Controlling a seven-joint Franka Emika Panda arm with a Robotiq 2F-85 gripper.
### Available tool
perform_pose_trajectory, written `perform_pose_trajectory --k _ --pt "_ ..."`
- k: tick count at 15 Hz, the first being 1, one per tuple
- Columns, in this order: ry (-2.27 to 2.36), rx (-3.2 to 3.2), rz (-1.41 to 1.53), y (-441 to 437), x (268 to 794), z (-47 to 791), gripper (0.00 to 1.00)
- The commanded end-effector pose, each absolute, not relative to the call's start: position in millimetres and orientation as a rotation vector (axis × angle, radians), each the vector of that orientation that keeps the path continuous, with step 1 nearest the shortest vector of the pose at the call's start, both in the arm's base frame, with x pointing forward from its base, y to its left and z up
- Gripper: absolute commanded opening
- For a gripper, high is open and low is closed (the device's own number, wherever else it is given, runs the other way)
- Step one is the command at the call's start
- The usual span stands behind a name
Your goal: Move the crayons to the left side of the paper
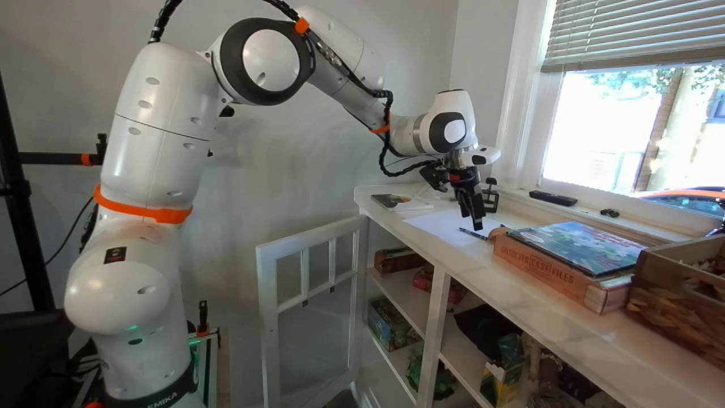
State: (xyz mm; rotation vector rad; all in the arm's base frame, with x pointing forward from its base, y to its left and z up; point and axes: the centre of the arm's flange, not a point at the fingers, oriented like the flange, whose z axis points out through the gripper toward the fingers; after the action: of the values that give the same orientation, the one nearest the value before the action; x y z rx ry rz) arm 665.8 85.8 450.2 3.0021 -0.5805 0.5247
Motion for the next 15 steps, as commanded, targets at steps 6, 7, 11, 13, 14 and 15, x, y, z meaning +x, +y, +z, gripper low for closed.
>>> perform_pose_trajectory --k 6,7,11,13,14,15 --pt "-0.648 2.994 0.564 95.5 688.5 433.6 1.00" --pt "-0.651 2.997 0.554 96.7 688.8 431.5 1.00" --pt "-0.644 2.996 0.539 101.0 690.2 425.3 0.81" --pt "-0.637 2.998 0.536 102.3 690.6 422.9 0.56" --pt "-0.634 2.998 0.534 102.8 690.6 422.2 0.49" --pt "-0.630 2.998 0.534 103.2 690.6 421.3 0.40"
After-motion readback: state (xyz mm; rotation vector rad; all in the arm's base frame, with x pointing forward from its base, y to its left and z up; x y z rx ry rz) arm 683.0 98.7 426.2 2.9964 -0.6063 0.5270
